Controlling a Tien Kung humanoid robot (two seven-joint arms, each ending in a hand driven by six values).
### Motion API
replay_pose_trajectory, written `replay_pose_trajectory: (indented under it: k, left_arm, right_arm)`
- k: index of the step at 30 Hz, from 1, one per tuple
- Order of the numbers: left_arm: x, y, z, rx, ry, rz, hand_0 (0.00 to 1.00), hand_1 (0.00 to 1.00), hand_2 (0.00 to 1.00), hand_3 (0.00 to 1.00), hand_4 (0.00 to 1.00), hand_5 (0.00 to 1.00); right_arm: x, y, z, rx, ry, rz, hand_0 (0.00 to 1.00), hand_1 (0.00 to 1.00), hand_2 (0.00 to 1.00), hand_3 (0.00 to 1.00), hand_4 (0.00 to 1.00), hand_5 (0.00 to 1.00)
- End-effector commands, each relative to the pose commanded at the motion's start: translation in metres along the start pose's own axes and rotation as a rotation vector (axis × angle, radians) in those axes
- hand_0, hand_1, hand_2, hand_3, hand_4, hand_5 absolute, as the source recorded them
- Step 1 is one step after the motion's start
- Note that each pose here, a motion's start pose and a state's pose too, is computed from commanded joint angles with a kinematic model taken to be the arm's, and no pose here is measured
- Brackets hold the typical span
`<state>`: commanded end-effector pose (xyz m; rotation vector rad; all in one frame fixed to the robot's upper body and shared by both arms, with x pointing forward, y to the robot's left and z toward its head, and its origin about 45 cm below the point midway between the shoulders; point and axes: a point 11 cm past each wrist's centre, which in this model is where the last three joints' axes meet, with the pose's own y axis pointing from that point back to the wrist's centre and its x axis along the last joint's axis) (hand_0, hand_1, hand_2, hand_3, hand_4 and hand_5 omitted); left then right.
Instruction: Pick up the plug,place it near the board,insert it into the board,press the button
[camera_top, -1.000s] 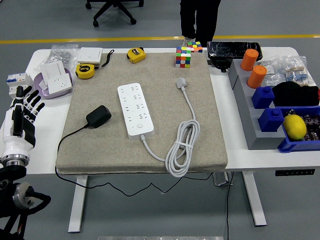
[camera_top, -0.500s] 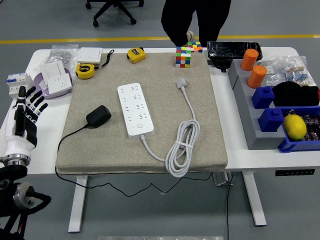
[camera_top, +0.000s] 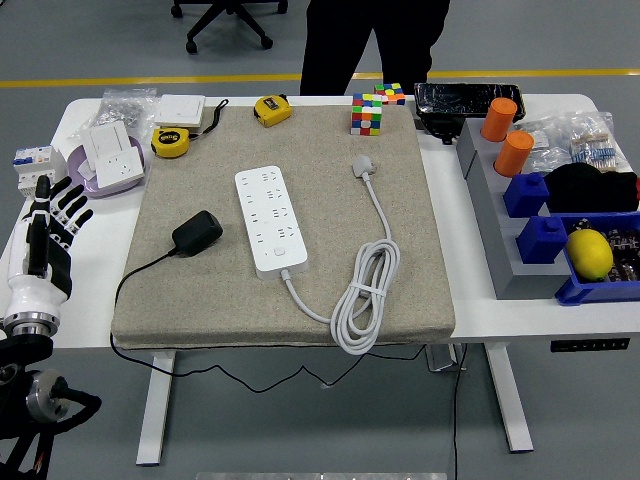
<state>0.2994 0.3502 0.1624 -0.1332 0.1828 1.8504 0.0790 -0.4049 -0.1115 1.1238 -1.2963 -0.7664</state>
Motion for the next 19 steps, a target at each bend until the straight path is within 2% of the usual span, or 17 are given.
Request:
replay_pose_trajectory:
  k: [7, 8, 19]
  left_arm:
    - [0.001, 0.0, 0.0002, -0.003, -0.007, 0.005, 0.749, 0.771, 0.736, 0.765, 0.998, 0.81]
    - [0.001, -0.0003, 0.0009, -0.005, -0.008, 0.005, 0.736, 0.725, 0.694, 0.787, 0.998, 0.801]
    - [0.002, -0.0006, 0.0022, -0.009, -0.016, 0.009, 0.734, 0.706, 0.667, 0.789, 0.998, 0.787]
  right_arm:
    - [-0.0007, -0.0001, 0.0039, -0.009, 0.001, -0.001, 0.624, 0.583, 0.617, 0.54, 0.879, 0.609]
    - [-0.0007, -0.0001, 0.0039, -0.009, 0.001, -0.001, 0.625, 0.584, 0.618, 0.54, 0.879, 0.609]
    - [-0.0017, 0.0, 0.0018, -0.004, -0.004, -0.003, 0.625, 0.584, 0.617, 0.54, 0.879, 0.609]
